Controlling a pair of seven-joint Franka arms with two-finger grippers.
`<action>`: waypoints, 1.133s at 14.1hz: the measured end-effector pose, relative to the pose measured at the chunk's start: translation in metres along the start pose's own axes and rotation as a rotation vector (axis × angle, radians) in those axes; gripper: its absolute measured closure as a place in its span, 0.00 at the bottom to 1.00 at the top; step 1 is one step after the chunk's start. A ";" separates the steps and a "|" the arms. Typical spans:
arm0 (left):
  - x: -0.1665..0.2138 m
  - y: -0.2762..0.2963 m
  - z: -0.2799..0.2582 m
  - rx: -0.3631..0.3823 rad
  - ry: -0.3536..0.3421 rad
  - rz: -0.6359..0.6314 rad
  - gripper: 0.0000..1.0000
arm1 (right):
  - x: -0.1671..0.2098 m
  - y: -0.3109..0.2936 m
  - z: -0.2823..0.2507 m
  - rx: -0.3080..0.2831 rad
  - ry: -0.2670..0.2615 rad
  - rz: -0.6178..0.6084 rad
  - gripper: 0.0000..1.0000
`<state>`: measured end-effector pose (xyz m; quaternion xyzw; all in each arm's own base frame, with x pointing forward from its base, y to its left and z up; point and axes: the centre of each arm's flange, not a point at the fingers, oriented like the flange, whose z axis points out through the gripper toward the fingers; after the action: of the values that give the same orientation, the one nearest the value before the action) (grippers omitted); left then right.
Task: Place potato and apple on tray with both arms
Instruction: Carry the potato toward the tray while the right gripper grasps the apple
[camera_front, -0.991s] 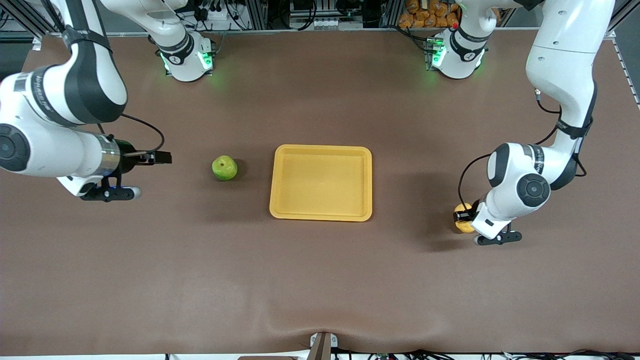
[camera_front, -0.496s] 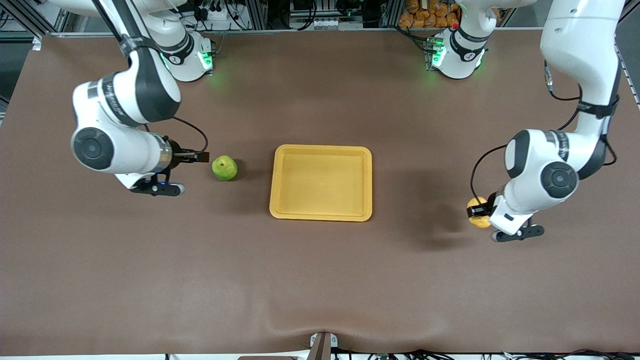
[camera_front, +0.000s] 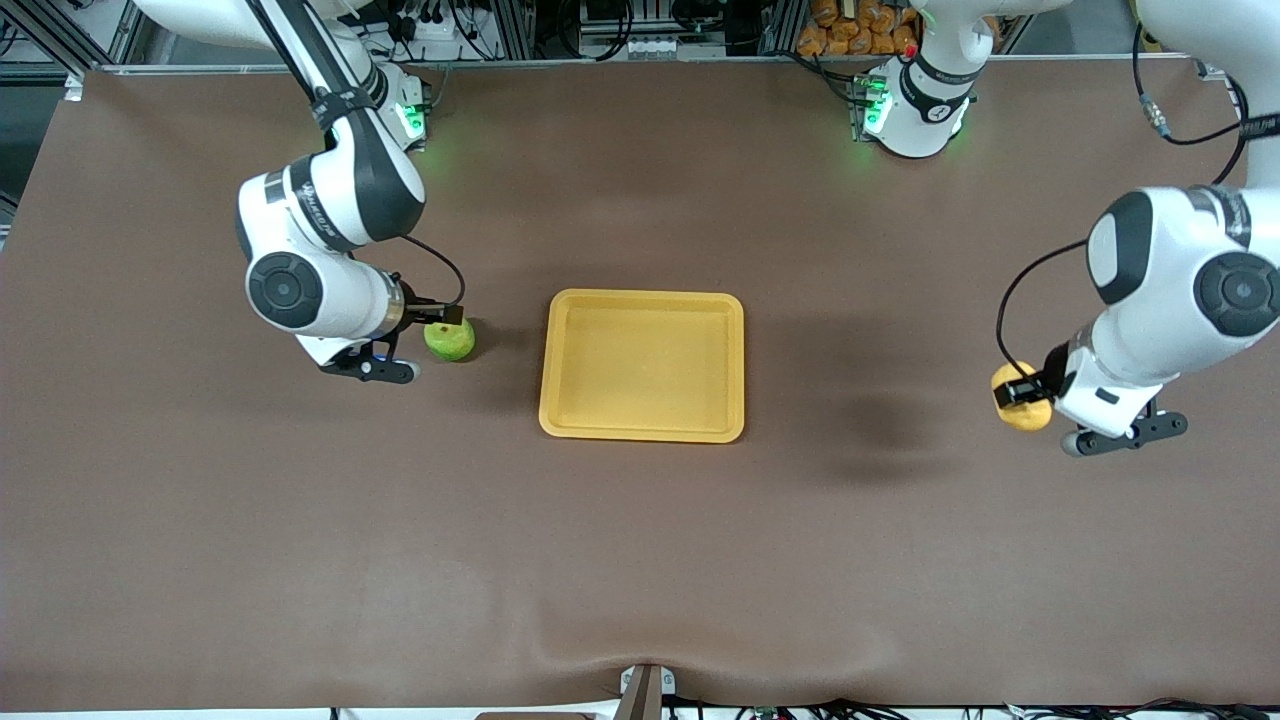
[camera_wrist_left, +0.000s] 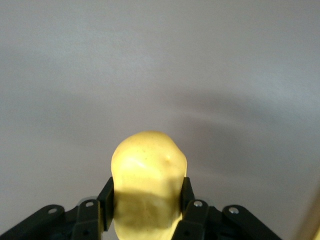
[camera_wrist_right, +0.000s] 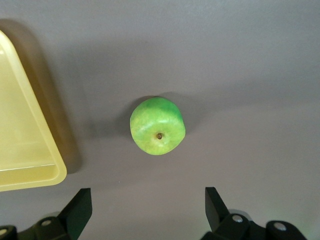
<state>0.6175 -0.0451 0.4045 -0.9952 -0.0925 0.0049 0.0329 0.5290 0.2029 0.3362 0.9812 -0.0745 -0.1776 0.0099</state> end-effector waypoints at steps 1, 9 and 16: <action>-0.009 0.012 -0.011 0.001 -0.007 0.022 0.47 | 0.001 0.001 0.007 0.003 0.009 0.003 0.00; -0.084 0.154 -0.039 -0.023 -0.032 -0.014 0.47 | -0.001 0.022 0.094 0.035 0.105 0.059 0.00; -0.144 0.277 -0.017 -0.019 -0.061 -0.007 0.47 | -0.008 0.001 0.096 0.054 0.142 0.173 0.00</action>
<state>0.5270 -0.3439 0.4032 -0.9945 -0.0970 0.0343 0.0207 0.4874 0.2035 0.2490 0.9812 -0.1629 -0.1039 0.0043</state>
